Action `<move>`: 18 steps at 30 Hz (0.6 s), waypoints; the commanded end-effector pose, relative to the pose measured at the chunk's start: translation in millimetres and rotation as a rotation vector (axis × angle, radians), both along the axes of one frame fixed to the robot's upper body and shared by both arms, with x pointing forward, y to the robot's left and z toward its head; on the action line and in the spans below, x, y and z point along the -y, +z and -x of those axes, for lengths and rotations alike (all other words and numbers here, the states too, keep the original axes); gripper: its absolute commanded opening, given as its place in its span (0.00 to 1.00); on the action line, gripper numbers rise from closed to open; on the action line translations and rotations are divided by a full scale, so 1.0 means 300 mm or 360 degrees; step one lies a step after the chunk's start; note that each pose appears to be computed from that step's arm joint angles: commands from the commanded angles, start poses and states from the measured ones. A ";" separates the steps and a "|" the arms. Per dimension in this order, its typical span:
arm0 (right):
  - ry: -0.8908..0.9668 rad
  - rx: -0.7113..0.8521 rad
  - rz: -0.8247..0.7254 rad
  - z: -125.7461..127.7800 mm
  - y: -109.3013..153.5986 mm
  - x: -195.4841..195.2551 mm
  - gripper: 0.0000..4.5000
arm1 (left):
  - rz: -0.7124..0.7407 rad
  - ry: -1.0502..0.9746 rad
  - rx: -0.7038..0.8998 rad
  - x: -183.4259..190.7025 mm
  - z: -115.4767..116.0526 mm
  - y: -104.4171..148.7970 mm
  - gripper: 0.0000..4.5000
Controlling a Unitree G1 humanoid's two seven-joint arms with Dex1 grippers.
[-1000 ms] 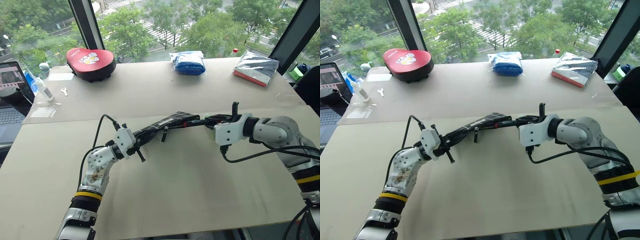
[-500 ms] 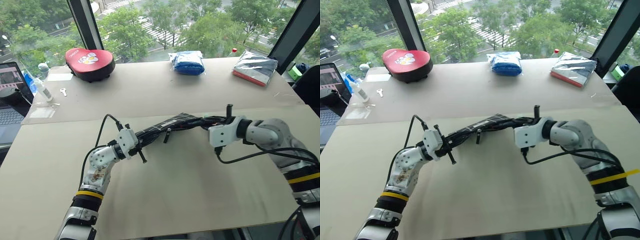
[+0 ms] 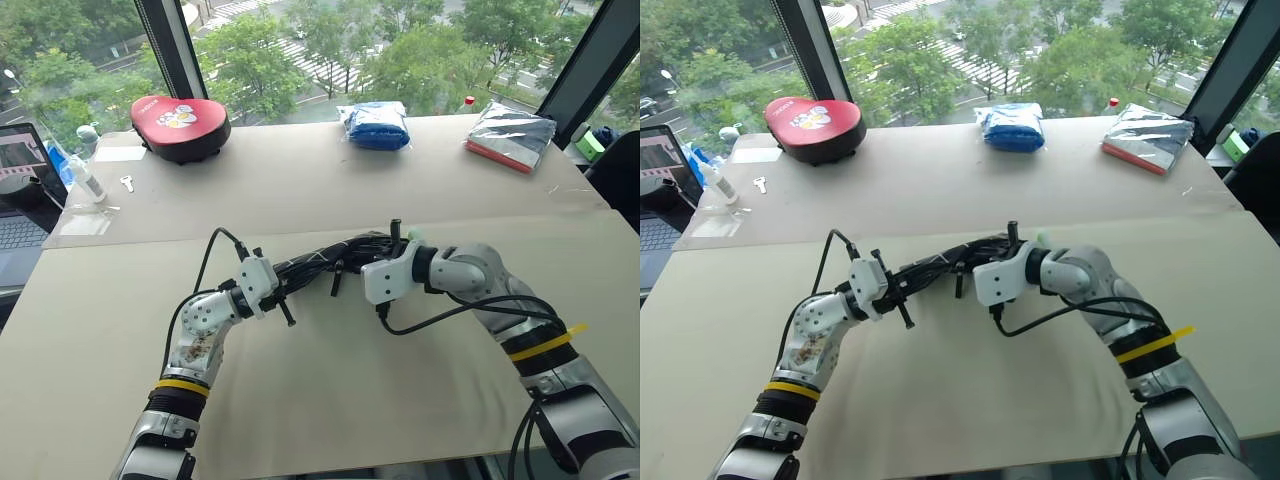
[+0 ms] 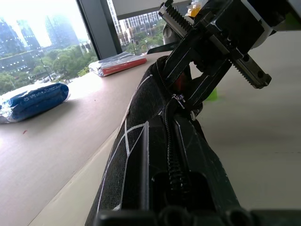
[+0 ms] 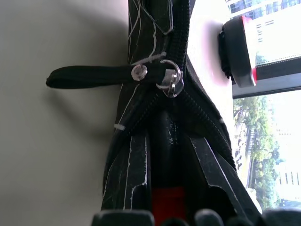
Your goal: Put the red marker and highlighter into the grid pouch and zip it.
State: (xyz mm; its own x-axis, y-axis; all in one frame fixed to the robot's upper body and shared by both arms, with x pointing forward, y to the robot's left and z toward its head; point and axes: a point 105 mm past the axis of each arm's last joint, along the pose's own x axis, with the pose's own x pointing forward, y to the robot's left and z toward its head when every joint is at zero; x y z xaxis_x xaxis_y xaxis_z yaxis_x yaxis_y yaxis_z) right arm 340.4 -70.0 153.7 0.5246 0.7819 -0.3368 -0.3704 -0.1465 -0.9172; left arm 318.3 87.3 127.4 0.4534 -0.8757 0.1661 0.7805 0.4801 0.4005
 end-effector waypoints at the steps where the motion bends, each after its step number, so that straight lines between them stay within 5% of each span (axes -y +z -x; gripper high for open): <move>1: 0.0052 0.0010 -0.0065 0.013 0.038 -0.020 0.38 | 0.0039 -0.0017 0.0094 0.010 -0.002 0.049 0.00; 6: -0.0095 0.0063 -0.0161 -0.035 0.115 0.064 0.76 | 0.0034 -0.0013 0.0090 0.007 -0.004 0.046 0.00; 13: -0.0123 -0.0107 -0.0439 -0.001 0.186 0.171 0.76 | 0.0022 -0.0015 0.0087 0.008 -0.007 0.042 0.00; 18: -0.0177 -0.0878 -0.1039 0.079 0.273 0.246 0.76 | 0.0017 -0.0013 0.0085 0.006 -0.010 0.040 0.00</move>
State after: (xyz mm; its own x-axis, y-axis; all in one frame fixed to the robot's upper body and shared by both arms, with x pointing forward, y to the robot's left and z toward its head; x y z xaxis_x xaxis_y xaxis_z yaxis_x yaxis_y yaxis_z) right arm 331.1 -137.0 205.1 0.5437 0.8271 -0.1426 -0.7069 0.3597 -0.6091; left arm 321.8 84.7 129.8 0.4482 -0.8778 0.1690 0.7816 0.4765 0.4026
